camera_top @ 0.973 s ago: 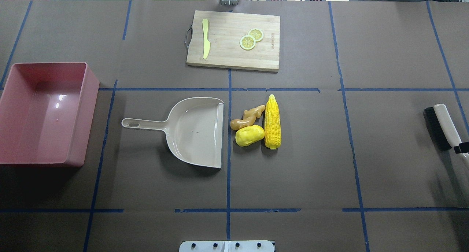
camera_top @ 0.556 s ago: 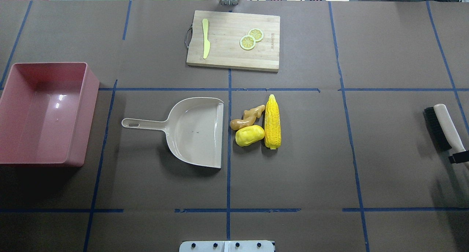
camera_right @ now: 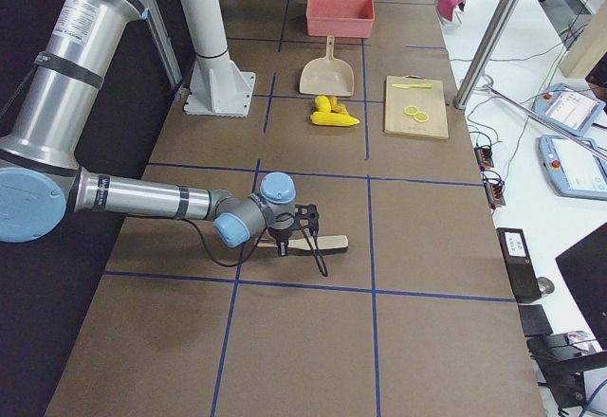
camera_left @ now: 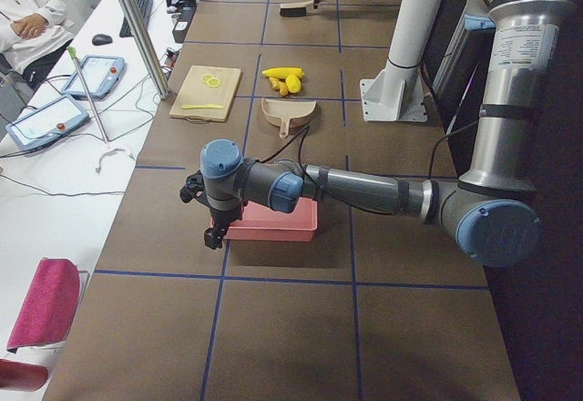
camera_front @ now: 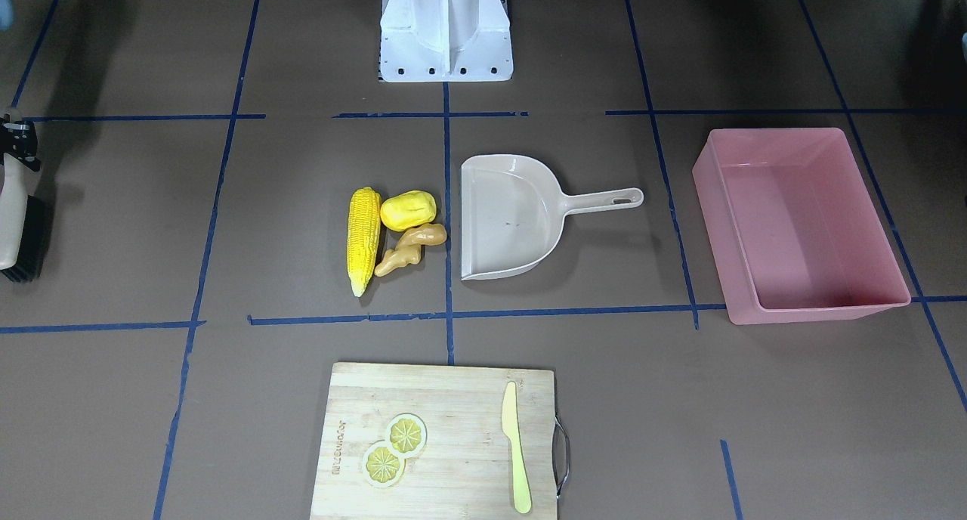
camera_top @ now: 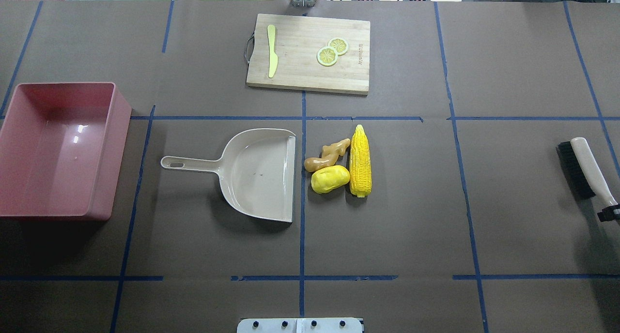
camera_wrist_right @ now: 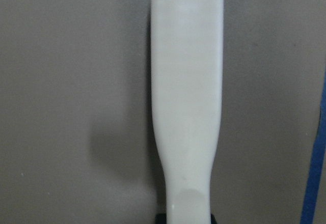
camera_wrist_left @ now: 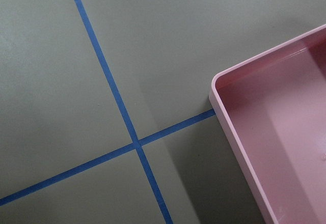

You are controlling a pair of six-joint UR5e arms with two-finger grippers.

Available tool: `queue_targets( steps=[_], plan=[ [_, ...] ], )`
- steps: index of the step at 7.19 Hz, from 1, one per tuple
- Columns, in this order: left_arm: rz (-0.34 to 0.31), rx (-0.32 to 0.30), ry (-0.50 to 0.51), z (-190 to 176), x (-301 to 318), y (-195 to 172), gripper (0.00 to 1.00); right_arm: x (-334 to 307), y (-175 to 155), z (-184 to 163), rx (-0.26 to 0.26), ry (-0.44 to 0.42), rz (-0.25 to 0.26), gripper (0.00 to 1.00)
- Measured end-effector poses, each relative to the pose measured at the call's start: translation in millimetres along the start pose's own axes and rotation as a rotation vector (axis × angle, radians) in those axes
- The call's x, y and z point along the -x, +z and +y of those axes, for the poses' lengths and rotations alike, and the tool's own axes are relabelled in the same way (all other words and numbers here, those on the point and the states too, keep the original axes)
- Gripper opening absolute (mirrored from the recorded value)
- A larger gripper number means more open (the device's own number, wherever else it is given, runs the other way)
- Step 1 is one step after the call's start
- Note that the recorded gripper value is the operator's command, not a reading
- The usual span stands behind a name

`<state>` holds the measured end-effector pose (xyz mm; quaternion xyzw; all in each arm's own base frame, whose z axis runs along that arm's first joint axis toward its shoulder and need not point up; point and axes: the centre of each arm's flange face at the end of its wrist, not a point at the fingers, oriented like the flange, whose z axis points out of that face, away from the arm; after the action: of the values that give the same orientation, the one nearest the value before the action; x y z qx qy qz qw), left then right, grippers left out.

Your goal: Sweep and dump trash into bin

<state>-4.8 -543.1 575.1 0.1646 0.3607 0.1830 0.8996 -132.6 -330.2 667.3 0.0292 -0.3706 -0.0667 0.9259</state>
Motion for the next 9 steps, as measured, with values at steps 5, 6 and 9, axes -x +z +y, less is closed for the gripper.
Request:
queue_targets(
  steps=[5,6,9],
  plan=[
    [0.091,-0.208,0.301,-113.0,-149.5,3.9,1.00,3.6,-1.5,-6.3,-0.015,-0.005,0.002,0.00],
    [0.137,-0.214,0.384,-135.8,-202.3,13.7,1.00,4.5,-2.2,-6.9,-0.018,-0.006,0.000,0.00],
    [0.281,-0.251,0.603,-178.8,-357.6,23.1,1.00,8.9,-3.2,-12.0,-0.026,-0.012,-0.005,0.00]
  ],
)
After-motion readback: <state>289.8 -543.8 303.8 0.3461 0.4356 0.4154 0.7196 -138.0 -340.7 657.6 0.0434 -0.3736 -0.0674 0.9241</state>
